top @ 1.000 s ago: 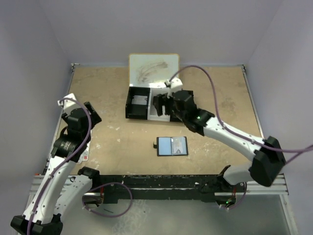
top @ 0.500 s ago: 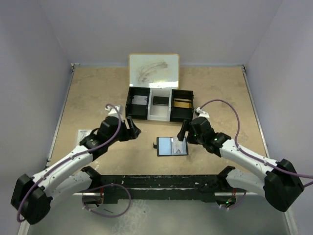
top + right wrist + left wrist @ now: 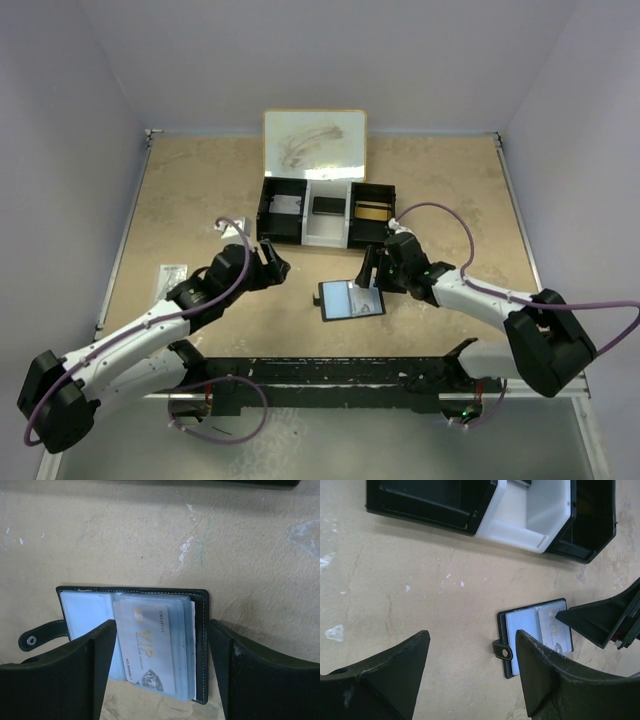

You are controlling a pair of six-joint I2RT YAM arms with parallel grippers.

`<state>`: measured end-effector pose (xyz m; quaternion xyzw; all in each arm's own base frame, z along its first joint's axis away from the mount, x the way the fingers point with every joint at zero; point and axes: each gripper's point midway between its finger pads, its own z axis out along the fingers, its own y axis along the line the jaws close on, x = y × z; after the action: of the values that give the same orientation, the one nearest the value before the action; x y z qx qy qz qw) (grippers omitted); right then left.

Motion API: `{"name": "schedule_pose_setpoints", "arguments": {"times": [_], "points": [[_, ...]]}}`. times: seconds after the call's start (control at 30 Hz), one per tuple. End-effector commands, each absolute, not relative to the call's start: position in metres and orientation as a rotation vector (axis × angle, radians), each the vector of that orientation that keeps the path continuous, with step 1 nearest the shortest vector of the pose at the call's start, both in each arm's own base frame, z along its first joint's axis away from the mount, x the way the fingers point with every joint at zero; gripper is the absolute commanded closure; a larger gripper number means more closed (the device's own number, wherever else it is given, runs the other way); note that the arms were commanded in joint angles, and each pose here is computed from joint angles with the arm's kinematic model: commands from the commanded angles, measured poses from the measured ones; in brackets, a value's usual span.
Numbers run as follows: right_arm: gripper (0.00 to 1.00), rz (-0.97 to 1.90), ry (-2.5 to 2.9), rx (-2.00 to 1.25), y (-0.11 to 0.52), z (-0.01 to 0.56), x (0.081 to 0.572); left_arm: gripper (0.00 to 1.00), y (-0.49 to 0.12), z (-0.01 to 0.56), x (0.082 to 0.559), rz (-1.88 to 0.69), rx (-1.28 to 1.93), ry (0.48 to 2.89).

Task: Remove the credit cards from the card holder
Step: Place the credit card in the storage box, then adjust the card holder at the center of the board.

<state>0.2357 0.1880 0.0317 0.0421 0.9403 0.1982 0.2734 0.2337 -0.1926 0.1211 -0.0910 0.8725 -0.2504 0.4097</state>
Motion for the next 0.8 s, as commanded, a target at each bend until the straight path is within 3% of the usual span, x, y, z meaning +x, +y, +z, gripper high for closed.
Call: {"name": "schedule_pose_setpoints", "arguments": {"times": [0.0, 0.17, 0.43, 0.63, 0.77], "points": [[0.24, 0.625, 2.47, -0.005, 0.207, 0.047, 0.247, 0.33, -0.166, 0.128, 0.232, -0.535, -0.311, 2.15], [0.27, 0.832, 2.477, -0.253, 0.248, 0.049, 0.237, 0.32, -0.16, 0.13, 0.232, -0.51, -0.331, 2.144], [0.28, 0.913, 2.422, -0.585, 0.322, 0.062, 0.24, 0.33, -0.17, 0.116, 0.228, -0.551, -0.327, 2.188], [0.27, 0.775, 2.334, -0.392, 0.308, 0.106, 0.265, 0.33, -0.186, 0.098, 0.214, -0.673, -0.29, 2.237], [0.25, 0.703, 2.377, -0.118, 0.272, 0.104, 0.253, 0.33, -0.209, 0.084, 0.204, -0.809, -0.238, 2.277]]}}
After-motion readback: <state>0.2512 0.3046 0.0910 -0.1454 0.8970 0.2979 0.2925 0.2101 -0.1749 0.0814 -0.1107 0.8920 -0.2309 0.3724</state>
